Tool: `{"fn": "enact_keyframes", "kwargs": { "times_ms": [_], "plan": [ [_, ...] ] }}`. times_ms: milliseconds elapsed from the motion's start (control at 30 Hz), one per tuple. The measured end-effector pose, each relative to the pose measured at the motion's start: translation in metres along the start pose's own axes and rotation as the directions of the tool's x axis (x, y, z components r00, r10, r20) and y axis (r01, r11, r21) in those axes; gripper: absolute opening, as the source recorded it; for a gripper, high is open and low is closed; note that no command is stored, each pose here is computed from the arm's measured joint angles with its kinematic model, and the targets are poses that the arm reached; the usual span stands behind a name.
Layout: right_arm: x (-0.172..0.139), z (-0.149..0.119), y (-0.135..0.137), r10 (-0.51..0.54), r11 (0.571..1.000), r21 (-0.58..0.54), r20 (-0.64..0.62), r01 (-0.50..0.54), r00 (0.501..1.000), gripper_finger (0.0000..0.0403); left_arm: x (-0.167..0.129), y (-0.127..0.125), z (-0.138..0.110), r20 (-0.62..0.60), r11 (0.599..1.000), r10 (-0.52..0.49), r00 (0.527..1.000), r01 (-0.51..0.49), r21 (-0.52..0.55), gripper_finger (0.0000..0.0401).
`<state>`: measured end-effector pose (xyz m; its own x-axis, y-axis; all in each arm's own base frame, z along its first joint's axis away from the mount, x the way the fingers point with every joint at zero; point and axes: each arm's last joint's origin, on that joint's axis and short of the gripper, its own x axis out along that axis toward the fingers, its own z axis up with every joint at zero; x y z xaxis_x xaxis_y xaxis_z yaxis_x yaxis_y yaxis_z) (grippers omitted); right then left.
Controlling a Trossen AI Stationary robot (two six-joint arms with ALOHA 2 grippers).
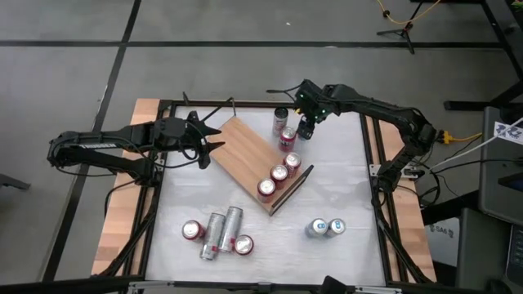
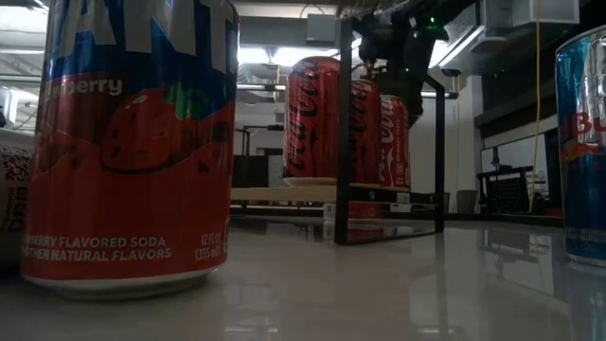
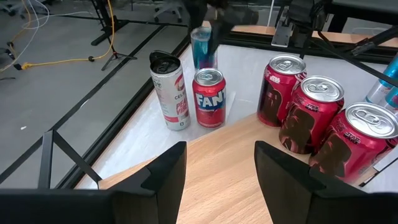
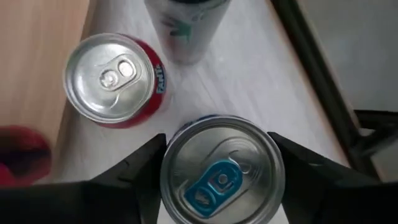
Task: Place canned beverage on shelf
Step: Put the top left blue soda can on the shelf
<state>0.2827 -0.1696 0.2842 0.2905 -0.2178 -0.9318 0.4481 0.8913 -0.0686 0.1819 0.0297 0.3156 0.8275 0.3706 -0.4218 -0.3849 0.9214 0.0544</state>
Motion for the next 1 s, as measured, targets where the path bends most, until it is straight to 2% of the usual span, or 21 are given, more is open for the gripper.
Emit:
{"fn": "enact_keyframes", "kwargs": {
  "times_ms": [233,367,433,533,733,1000],
  "plan": [
    [-0.049,0.017,-0.005,-0.052,0.998,-0.014,0.048,0.053,0.997,0.0227,0.000,0.000,0.000,0.000,1.000,-0.001,1.000,0.001,0.000,0.0181],
    [-0.079,0.026,-0.007,-0.060,0.998,0.012,0.124,0.059,0.990,0.0231,0.000,0.000,0.000,0.001,1.000,0.000,1.000,0.000,0.000,0.0181],
    [-0.092,0.030,-0.007,-0.060,0.998,0.038,0.163,0.054,0.985,0.0231,0.000,0.000,0.000,0.001,1.000,0.000,1.000,0.000,0.000,0.0181],
    [-0.107,0.035,-0.003,-0.007,0.999,0.036,0.229,-0.001,0.973,0.0229,0.000,0.000,0.000,0.001,1.000,0.000,1.000,0.000,0.000,0.0181],
    [-0.118,0.039,0.025,0.072,0.997,-0.044,0.274,-0.063,0.959,0.0229,0.000,0.000,0.000,0.002,1.000,0.000,1.000,0.000,0.000,0.0181],
    [-0.125,0.043,0.068,0.157,0.988,-0.051,0.338,-0.149,0.928,0.0229,0.000,0.000,0.000,0.002,1.000,0.000,1.000,0.000,-0.001,0.0181]
  ]
}}
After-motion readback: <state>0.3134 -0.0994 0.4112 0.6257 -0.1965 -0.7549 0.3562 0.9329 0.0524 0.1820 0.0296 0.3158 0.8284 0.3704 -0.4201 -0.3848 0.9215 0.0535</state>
